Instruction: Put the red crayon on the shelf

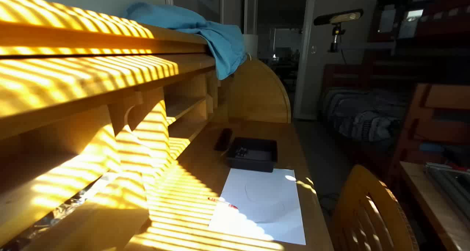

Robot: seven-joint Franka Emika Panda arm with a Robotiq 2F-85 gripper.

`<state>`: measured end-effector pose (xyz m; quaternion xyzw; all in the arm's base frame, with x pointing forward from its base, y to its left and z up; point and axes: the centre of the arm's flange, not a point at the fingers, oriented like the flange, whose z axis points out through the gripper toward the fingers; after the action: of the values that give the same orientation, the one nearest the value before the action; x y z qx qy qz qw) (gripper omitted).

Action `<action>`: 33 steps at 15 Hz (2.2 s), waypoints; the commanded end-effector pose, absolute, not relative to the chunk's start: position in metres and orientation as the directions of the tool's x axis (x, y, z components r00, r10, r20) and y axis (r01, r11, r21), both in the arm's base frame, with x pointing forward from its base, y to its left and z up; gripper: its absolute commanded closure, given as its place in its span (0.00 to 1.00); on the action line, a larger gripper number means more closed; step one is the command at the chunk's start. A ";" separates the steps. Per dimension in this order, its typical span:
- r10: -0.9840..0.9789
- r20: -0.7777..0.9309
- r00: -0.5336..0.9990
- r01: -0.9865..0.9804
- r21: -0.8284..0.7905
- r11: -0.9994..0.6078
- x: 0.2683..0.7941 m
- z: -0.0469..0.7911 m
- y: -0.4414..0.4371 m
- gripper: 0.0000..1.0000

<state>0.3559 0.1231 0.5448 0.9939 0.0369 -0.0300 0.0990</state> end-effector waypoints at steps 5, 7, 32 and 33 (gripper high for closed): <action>0.067 -0.067 0.995 0.079 0.195 -0.978 0.356 0.545 0.123 0.00; -0.018 -0.051 0.999 -0.005 0.243 -0.970 0.364 0.540 0.112 0.00; 0.272 0.150 0.951 0.285 -0.071 -0.956 0.456 0.431 0.075 0.00; 0.274 0.146 0.951 0.286 -0.071 -0.955 0.458 0.427 0.075 0.00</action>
<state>0.4576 0.0755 0.4265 0.9865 0.1421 0.0675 -0.0456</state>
